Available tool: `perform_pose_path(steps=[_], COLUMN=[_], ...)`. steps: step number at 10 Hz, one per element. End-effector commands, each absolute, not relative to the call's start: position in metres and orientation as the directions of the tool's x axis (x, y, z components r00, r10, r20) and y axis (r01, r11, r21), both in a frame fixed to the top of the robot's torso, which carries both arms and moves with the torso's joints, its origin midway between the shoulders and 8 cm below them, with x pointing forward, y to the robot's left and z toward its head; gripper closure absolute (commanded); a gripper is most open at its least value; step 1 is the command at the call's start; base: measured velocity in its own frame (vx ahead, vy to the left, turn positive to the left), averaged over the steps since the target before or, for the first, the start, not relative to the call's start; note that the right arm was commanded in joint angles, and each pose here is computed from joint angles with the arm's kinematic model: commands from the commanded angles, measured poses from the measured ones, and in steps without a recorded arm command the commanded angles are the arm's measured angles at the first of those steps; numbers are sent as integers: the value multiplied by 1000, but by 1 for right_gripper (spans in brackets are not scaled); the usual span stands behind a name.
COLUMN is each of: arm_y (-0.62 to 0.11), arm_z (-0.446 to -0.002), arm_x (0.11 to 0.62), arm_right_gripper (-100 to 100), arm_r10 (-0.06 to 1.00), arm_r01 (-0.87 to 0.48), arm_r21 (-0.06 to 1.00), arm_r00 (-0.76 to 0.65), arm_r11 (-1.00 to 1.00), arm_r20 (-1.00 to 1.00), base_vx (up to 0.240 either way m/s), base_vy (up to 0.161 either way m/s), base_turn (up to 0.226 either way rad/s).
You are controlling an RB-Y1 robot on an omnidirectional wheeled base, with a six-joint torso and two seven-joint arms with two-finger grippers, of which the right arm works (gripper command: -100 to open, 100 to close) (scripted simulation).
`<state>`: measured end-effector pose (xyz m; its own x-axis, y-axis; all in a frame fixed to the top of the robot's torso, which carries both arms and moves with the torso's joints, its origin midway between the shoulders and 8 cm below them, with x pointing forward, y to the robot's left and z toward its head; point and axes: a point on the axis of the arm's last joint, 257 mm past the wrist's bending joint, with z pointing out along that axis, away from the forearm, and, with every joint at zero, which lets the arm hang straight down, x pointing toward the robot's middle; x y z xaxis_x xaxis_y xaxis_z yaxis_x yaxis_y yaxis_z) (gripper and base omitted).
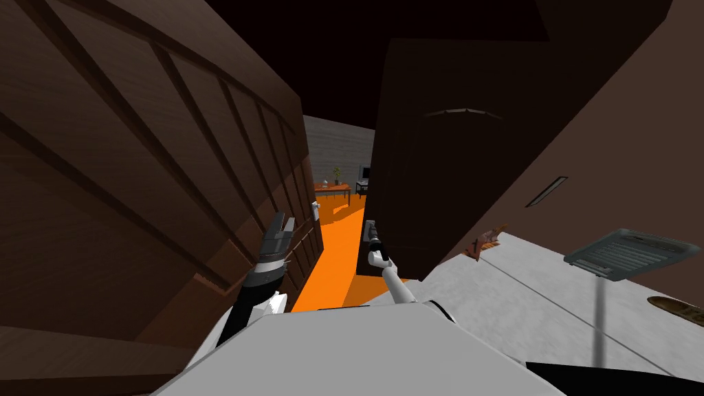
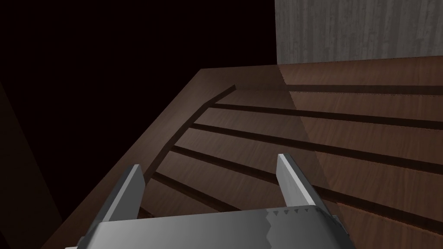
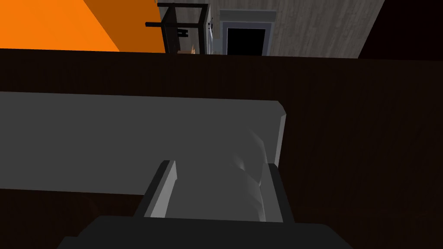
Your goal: Push the door open
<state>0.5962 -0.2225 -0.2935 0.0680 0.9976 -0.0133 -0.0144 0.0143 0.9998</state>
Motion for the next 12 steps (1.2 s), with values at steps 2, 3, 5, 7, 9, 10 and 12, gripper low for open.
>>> perform_pose_path(steps=[2, 3, 5, 7, 9, 10, 12], arm_y=[-222, -222, -234, -242, -256, -256, -270], arm_z=[-295, -295, -296, -294, -290, -290, -287], arm_x=[595, 595, 596, 597, 599, 599, 600], arm_right_gripper=[100, 100, 100, 100, 100, 100, 100], arm_r10=[998, 998, 996, 994, 990, 990, 984], arm_r01=[-10, -10, -10, -15, -22, -22, -29], arm_r21=[1000, 1000, 1000, 999, 999, 999, 998], arm_r00=[68, 68, 89, 107, 138, 138, 174], arm_r11=[14, 14, 26, 34, 45, 45, 56], arm_r20=[-13, -13, -25, -32, -42, -42, -50], base_vx=[-22, -8, 56, 160, 186, 156, 134], base_vy=[0, 1, 4, 25, 8, 9, 9], base_turn=[1, -3, -7, -29, -29, -12, -33])
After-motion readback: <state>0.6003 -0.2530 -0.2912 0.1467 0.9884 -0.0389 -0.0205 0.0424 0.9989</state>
